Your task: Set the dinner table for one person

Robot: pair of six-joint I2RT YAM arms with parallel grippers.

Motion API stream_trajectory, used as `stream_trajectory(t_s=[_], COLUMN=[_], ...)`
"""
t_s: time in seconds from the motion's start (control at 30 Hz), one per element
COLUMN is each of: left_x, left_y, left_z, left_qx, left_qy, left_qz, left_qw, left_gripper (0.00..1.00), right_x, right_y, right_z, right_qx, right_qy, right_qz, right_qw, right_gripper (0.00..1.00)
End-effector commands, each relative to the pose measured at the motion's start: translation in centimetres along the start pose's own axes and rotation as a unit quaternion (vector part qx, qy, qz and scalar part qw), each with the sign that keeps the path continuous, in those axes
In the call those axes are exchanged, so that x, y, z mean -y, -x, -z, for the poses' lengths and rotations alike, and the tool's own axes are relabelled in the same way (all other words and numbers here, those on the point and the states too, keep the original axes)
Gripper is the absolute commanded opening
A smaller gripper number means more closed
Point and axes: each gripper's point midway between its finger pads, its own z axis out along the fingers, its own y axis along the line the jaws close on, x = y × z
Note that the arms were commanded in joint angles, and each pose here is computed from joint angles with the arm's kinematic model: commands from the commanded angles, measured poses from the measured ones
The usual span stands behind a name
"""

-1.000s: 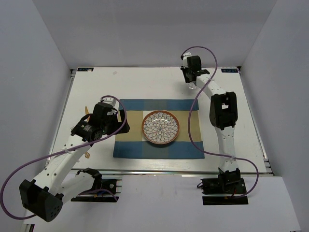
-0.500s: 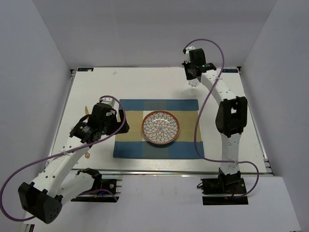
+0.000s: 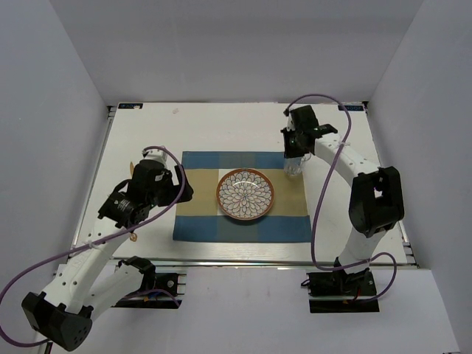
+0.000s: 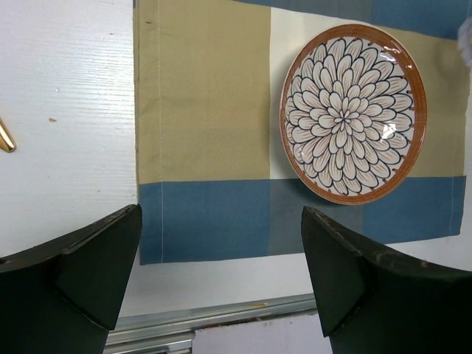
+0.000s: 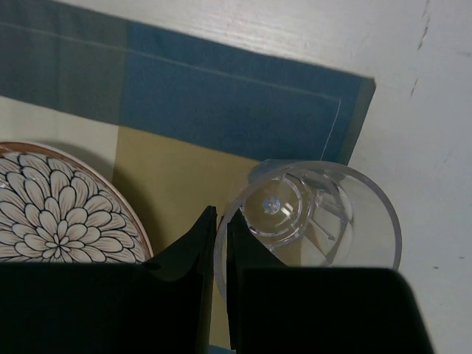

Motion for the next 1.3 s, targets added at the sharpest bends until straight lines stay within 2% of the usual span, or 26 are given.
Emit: stream_trajectory(t_s=[0.0, 0.2, 0.37, 0.57, 1.0, 1.13, 1.17, 1.23, 1.27], left_x=[-0.5, -0.6, -0.4, -0.2, -0.2, -0.2, -0.3, -0.4, -0.4], left_y=[0.4, 0.7, 1.0, 0.8, 0.7, 0.6, 0.6, 0.6, 0.5], left_z=[0.5, 1.2, 1.5, 1.4, 1.1, 1.1, 1.0, 1.0, 0.9], left_qx=[0.018, 0.033, 0.042, 0.038, 0.033, 0.033, 0.031, 0.030, 0.027], left_qy=[0.008, 0.004, -0.002, -0.006, -0.002, -0.002, 0.000, 0.003, 0.005], left_qz=[0.010, 0.014, 0.017, 0.013, 0.012, 0.011, 0.011, 0.011, 0.011], left_qw=[1.000, 0.999, 0.999, 0.999, 0.999, 0.999, 0.999, 0.999, 1.000], left_gripper=[0.98, 0.98, 0.98, 0.98, 0.98, 0.98, 0.98, 0.98, 0.98], right_x=[-1.0, -1.1, -0.3, 0.0, -0.2, -0.7, -0.8, -1.3, -1.5], right_y=[1.9, 1.7, 1.3, 1.6, 1.7, 1.8, 2.0, 2.4, 2.7], right_z=[0.7, -0.7, -2.4, -3.7, -5.5, -5.5, -5.4, -4.5, -4.0], right_qx=[0.045, 0.041, 0.035, 0.050, 0.040, 0.035, 0.038, 0.043, 0.048], right_qy=[0.014, 0.010, -0.029, -0.053, -0.082, -0.078, -0.079, -0.071, -0.066], right_qz=[-0.016, -0.018, -0.017, -0.004, 0.023, 0.022, 0.021, 0.020, 0.016], right_qw=[0.999, 0.999, 0.999, 0.997, 0.996, 0.996, 0.996, 0.996, 0.996], right_gripper=[0.00, 0.00, 0.00, 0.00, 0.00, 0.15, 0.36, 0.53, 0.66])
